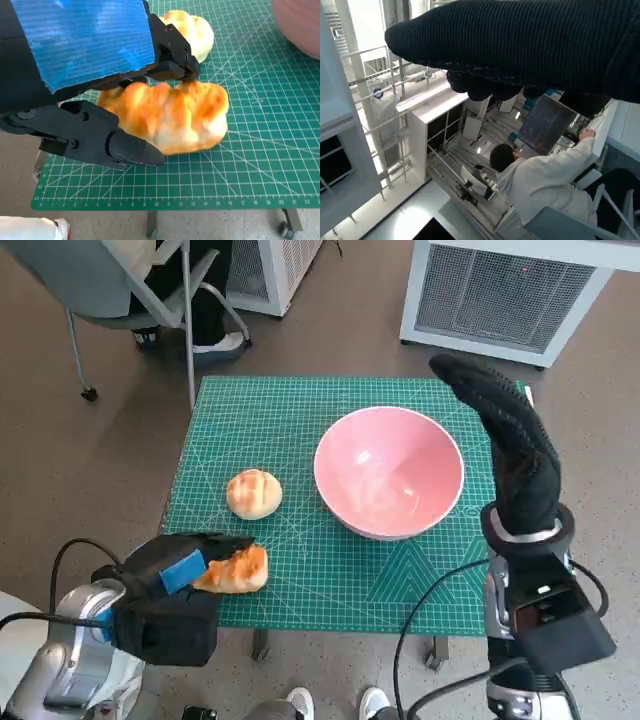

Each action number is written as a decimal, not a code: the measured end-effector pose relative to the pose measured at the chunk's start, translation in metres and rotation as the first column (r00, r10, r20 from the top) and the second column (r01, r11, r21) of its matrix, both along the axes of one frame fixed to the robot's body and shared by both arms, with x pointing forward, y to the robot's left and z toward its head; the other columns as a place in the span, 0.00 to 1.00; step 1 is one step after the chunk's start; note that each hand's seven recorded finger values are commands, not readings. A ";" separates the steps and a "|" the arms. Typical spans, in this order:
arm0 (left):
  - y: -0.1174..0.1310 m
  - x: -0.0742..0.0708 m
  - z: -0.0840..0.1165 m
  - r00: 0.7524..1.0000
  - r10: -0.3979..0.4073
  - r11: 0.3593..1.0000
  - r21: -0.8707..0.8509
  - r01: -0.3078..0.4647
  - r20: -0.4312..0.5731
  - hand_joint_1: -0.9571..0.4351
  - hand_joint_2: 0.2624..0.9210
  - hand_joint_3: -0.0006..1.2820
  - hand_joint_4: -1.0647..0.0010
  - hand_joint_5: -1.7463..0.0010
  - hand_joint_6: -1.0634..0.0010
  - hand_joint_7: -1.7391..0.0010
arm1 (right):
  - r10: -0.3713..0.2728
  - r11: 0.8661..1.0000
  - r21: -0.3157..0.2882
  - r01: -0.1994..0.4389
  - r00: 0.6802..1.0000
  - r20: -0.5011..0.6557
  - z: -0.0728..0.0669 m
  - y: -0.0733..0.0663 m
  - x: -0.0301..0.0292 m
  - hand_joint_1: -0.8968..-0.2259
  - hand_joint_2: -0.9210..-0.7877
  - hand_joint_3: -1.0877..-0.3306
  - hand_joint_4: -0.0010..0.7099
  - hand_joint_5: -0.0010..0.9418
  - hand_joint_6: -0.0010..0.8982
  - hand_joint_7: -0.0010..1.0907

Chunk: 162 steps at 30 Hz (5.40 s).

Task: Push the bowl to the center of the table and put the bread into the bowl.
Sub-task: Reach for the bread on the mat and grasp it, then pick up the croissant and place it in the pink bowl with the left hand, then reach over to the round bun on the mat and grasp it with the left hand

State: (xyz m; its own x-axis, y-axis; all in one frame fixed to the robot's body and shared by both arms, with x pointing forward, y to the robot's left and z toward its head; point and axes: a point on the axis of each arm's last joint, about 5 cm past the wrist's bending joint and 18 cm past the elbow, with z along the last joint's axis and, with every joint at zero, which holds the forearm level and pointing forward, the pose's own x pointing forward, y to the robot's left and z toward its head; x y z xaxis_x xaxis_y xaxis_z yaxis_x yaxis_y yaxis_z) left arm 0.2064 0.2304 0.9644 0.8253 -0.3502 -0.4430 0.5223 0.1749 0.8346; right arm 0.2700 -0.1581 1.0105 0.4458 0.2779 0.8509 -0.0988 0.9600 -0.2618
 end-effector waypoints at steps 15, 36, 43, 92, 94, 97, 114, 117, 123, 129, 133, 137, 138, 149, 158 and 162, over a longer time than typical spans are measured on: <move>0.003 -0.004 0.031 0.989 -0.024 0.990 -0.132 0.044 0.148 0.69 1.00 0.11 0.46 0.24 0.45 0.33 | -0.002 1.000 0.003 0.002 1.000 -0.003 -0.001 0.000 -0.0005 0.75 0.00 0.70 0.59 0.01 0.00 0.78; -0.022 0.013 0.111 0.792 -0.058 0.910 -0.294 0.293 0.608 0.69 0.94 0.00 0.23 0.38 0.23 0.48 | -0.007 1.000 0.017 0.007 1.000 0.005 -0.001 -0.002 -0.0009 0.78 0.00 0.71 0.59 0.02 0.00 0.78; -0.048 0.031 0.129 0.698 -0.064 0.880 -0.290 0.377 0.713 0.69 0.89 0.00 0.15 0.45 0.18 0.50 | -0.005 0.999 0.035 0.005 1.000 0.006 -0.001 -0.004 -0.0012 0.80 0.00 0.71 0.60 0.02 0.00 0.78; -0.148 0.134 0.078 0.831 -0.435 0.861 -0.110 0.497 0.346 0.48 1.00 0.01 0.86 1.00 0.72 0.97 | -0.089 0.993 0.075 0.090 0.996 -0.015 -0.005 -0.012 -0.0155 0.74 0.00 0.74 0.57 0.00 0.05 0.72; -0.142 0.135 0.082 0.829 -0.430 0.860 -0.118 0.497 0.356 0.47 1.00 0.01 0.87 1.00 0.73 0.97 | -0.090 0.993 0.076 0.091 0.996 -0.015 -0.005 -0.012 -0.0155 0.74 0.00 0.74 0.57 0.00 0.05 0.71; -0.131 0.135 0.089 0.822 -0.415 0.861 -0.122 0.493 0.389 0.47 1.00 0.01 0.88 1.00 0.73 0.98 | -0.090 0.993 0.076 0.091 0.996 -0.015 -0.005 -0.012 -0.0154 0.73 0.00 0.74 0.57 0.00 0.05 0.71; -0.053 0.122 0.101 0.823 -0.277 0.901 -0.163 0.402 0.496 0.50 0.97 0.00 0.84 0.99 0.68 0.97 | -0.103 0.990 0.092 0.103 0.995 -0.001 -0.003 -0.020 -0.0175 0.72 0.00 0.77 0.59 0.01 0.11 0.64; -0.043 0.121 0.098 0.839 -0.249 0.917 -0.162 0.365 0.483 0.51 0.97 0.00 0.83 0.99 0.68 0.98 | -0.104 0.990 0.098 0.103 0.995 0.003 -0.003 -0.022 -0.0183 0.72 0.00 0.77 0.60 0.01 0.12 0.63; -0.028 0.120 0.092 0.880 -0.187 0.947 -0.158 0.280 0.437 0.53 0.98 0.00 0.83 0.99 0.68 0.98 | -0.100 0.990 0.098 0.098 0.995 0.020 -0.002 -0.023 -0.0193 0.72 0.00 0.77 0.61 0.01 0.12 0.62; -0.022 0.121 0.086 0.912 -0.144 0.969 -0.133 0.209 0.385 0.53 0.98 0.00 0.83 1.00 0.68 0.98 | -0.097 0.991 0.091 0.094 0.995 0.031 -0.002 -0.023 -0.0195 0.72 0.00 0.76 0.61 0.01 0.12 0.61; -0.021 0.123 0.078 0.932 -0.126 0.979 -0.111 0.172 0.340 0.52 0.98 0.00 0.83 1.00 0.68 0.99 | -0.091 0.993 0.084 0.088 0.995 0.034 -0.001 -0.023 -0.0188 0.71 0.00 0.76 0.61 0.01 0.12 0.61; -0.019 0.125 0.068 0.950 -0.113 0.986 -0.088 0.144 0.290 0.51 0.99 0.00 0.83 1.00 0.69 0.99 | -0.086 0.994 0.077 0.083 0.996 0.036 -0.001 -0.023 -0.0185 0.71 0.00 0.76 0.61 0.01 0.12 0.61; -0.019 0.125 0.066 0.954 -0.112 0.987 -0.079 0.139 0.279 0.51 0.99 0.00 0.83 1.00 0.69 0.99 | -0.085 0.994 0.075 0.082 0.996 0.036 -0.001 -0.023 -0.0184 0.71 0.00 0.76 0.61 0.01 0.12 0.61; -0.022 0.129 0.034 0.994 -0.077 0.997 0.028 0.075 0.082 0.49 1.00 0.00 0.84 1.00 0.72 1.00 | -0.066 0.996 0.063 0.064 0.997 0.036 0.000 -0.024 -0.0188 0.72 0.00 0.76 0.61 0.01 0.12 0.62; -0.025 0.130 0.020 0.998 -0.053 0.995 0.087 0.056 -0.043 0.48 1.00 0.00 0.87 1.00 0.75 1.00 | -0.064 0.997 0.053 0.062 0.997 0.038 0.001 -0.027 -0.0197 0.72 0.00 0.76 0.60 0.00 0.12 0.62; -0.027 0.132 0.018 0.996 -0.039 0.993 0.105 0.047 -0.075 0.46 1.00 0.00 0.88 1.00 0.76 1.00 | -0.066 0.997 0.050 0.064 0.997 0.037 0.002 -0.028 -0.0198 0.73 0.00 0.75 0.60 0.00 0.12 0.62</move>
